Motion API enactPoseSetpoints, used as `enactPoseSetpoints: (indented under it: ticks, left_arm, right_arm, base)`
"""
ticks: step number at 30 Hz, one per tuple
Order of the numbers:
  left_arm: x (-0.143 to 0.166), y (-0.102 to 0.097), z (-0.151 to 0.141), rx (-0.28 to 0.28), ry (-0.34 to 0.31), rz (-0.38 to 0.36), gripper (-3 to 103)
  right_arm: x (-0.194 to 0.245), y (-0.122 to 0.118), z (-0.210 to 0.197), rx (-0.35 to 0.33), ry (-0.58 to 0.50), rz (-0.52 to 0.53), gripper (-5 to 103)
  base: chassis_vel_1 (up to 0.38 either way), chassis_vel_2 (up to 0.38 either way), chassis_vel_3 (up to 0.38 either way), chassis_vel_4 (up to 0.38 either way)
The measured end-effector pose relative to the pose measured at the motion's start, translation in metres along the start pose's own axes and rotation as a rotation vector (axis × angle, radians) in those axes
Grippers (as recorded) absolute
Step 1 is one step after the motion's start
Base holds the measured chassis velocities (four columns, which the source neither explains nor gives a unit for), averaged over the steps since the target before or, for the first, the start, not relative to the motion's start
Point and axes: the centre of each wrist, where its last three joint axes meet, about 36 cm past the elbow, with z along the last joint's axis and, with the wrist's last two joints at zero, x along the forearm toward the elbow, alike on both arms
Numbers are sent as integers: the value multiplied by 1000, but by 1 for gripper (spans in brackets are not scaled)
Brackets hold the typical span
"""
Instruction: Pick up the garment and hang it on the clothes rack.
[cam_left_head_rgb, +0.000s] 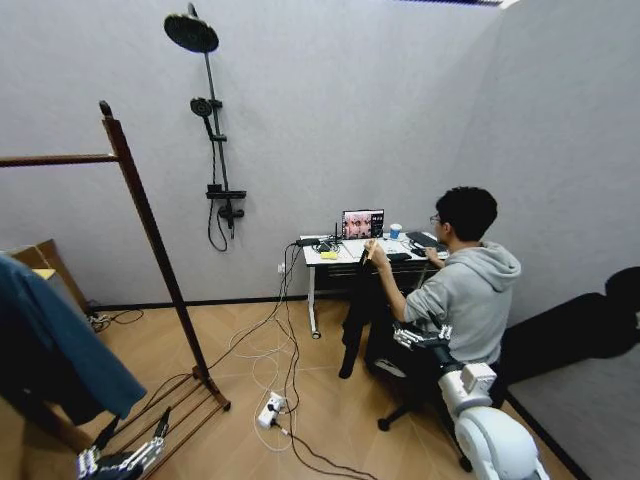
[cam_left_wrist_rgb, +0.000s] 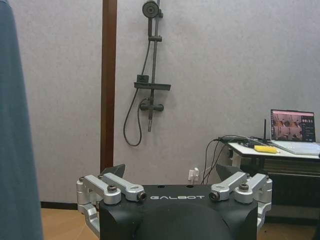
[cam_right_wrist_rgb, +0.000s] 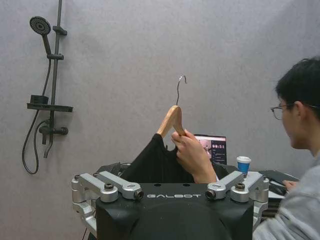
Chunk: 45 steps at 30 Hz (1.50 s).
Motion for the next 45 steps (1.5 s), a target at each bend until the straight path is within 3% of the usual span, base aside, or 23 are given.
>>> enactPoseSetpoints:
  ticks: [8, 16, 36, 41, 44, 45]
  left_arm:
    - [0, 0, 0, 0, 0, 0, 100]
    - [0, 0, 0, 0, 0, 0, 100]
    - [0, 0, 0, 0, 0, 0, 100]
    - [0, 0, 0, 0, 0, 0, 100]
    - [0, 0, 0, 0, 0, 0, 100]
    - [0, 0, 0, 0, 0, 0, 100]
  right_arm:
    - [-10, 7, -17, -27, 14, 0, 100]
    - [-43, -4, -28, -63, -7, 30, 100]
    - [-126, -56, -41, -50, -3, 13, 103]
    - [-131, -57, -41, -54, 2, 3, 90]
    - [-133, -59, -42, -57, 5, -3, 73]
    - [-133, -59, -42, -57, 5, -3, 73]
  base:
    - [-247, 252, 217, -235]
    - [-23, 15, 18, -8]
    - [15, -9, -15, 13]
    - [0, 0, 0, 0]
    - [0, 0, 0, 0]
    - [0, 0, 0, 0]
